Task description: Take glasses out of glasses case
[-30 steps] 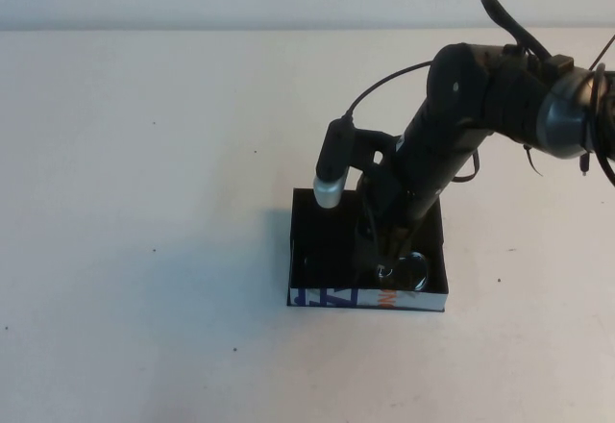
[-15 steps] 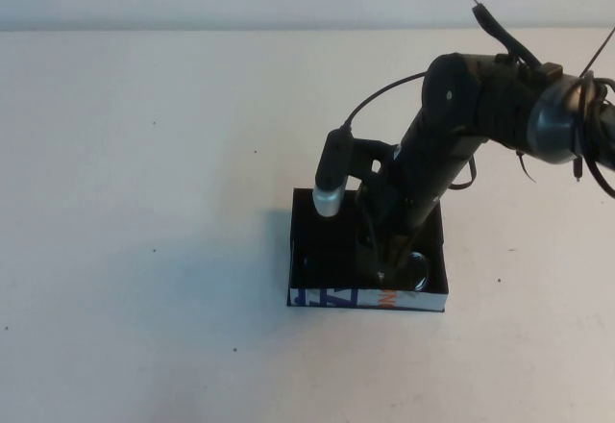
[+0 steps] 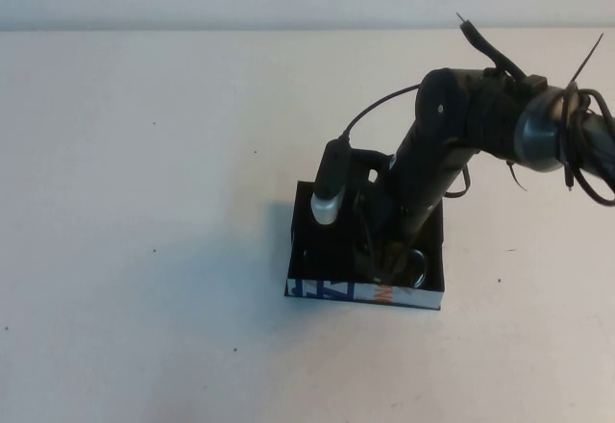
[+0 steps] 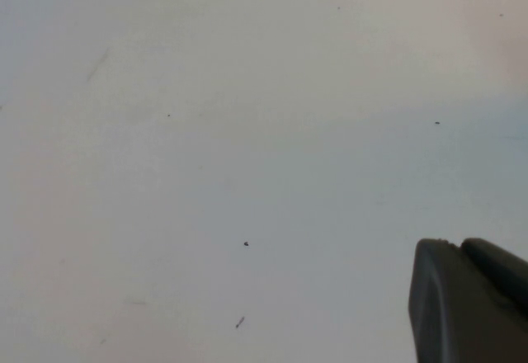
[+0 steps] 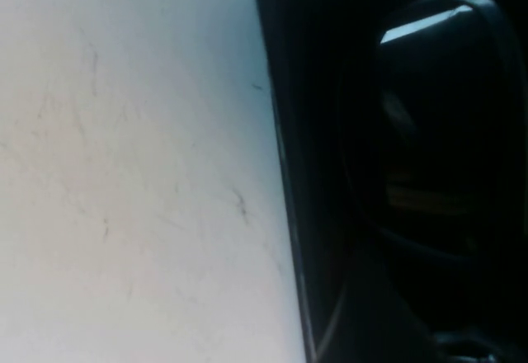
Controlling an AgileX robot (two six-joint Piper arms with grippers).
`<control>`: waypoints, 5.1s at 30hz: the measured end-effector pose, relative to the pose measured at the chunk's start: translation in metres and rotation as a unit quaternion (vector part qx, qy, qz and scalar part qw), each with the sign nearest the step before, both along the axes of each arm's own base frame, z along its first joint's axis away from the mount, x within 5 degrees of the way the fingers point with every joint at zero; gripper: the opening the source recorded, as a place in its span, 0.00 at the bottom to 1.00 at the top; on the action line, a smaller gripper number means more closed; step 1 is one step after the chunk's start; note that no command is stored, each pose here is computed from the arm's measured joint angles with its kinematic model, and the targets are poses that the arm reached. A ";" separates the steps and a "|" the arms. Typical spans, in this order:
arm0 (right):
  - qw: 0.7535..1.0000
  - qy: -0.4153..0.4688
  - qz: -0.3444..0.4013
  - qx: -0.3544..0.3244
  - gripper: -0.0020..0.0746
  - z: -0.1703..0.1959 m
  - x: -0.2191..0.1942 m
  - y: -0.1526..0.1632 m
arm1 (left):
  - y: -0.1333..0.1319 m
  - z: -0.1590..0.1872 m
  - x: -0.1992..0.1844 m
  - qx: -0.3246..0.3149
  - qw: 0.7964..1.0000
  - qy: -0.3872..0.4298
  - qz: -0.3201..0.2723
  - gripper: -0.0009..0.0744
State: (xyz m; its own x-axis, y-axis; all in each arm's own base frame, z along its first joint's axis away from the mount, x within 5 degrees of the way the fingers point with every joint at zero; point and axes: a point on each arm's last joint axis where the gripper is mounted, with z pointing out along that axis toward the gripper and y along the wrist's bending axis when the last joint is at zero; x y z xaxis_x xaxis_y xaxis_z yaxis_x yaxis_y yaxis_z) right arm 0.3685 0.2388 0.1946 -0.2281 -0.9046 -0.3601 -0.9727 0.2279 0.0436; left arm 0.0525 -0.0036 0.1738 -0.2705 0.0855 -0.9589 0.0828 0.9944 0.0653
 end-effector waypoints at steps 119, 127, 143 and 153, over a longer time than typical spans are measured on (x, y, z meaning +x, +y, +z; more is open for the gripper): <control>0.726 -0.242 -0.524 0.373 0.00 -0.003 -0.314 -0.217 | 0.000 0.000 0.000 0.000 1.000 0.000 0.000 0.01; 0.697 -0.285 -0.549 0.363 0.00 -0.016 -0.316 -0.224 | 0.000 0.000 0.000 0.000 1.000 0.000 0.000 0.01; 0.696 -0.343 -0.550 0.309 0.00 -0.018 -0.314 -0.233 | 0.000 0.000 0.000 0.000 1.000 0.000 0.000 0.01; 0.677 -0.320 -0.574 0.333 0.00 -0.018 -0.314 -0.233 | 0.000 0.000 0.000 0.000 1.000 0.000 0.000 0.01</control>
